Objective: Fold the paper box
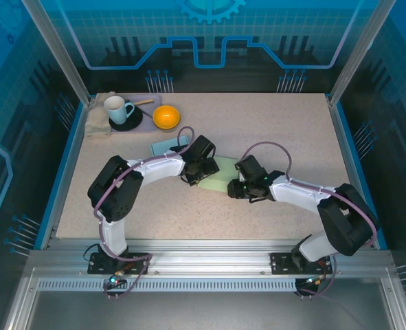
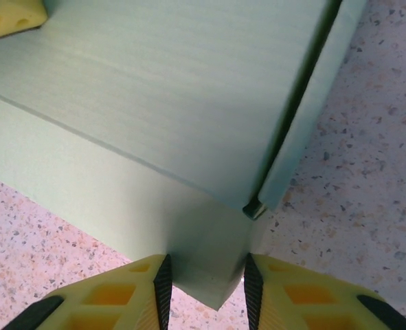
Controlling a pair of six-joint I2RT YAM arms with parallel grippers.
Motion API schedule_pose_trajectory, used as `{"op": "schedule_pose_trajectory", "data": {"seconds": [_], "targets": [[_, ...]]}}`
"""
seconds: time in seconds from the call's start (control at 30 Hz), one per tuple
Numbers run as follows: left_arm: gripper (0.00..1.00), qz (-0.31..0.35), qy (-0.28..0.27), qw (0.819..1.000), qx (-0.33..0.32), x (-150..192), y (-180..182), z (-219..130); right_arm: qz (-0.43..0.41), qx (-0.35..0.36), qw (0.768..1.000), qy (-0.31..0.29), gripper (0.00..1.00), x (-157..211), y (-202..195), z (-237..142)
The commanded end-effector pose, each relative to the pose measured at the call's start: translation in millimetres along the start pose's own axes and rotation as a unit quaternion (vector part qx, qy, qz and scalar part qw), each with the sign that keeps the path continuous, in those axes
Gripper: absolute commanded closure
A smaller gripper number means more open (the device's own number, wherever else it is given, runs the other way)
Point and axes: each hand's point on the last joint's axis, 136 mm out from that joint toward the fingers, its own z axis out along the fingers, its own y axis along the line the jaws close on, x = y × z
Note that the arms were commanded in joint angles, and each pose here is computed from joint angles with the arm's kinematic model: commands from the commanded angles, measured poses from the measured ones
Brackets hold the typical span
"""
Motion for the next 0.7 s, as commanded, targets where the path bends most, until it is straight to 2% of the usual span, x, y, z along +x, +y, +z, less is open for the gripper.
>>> {"op": "schedule_pose_trajectory", "data": {"seconds": [0.0, 0.2, 0.67], "targets": [[0.26, 0.001, 0.024, 0.998, -0.057, 15.6, 31.0, 18.9, -0.012, -0.047, 0.999, -0.024, 0.65, -17.0, 28.5, -16.7], [0.26, 0.003, 0.023, 0.998, -0.057, 15.1, 30.5, 17.9, -0.012, -0.05, 0.998, -0.033, 0.64, -22.5, 31.5, -23.0], [0.26, 0.001, 0.024, 0.998, -0.057, 15.5, 30.7, 19.5, -0.029, -0.003, 1.0, -0.012, 0.64, -10.1, 9.2, -2.8]]}}
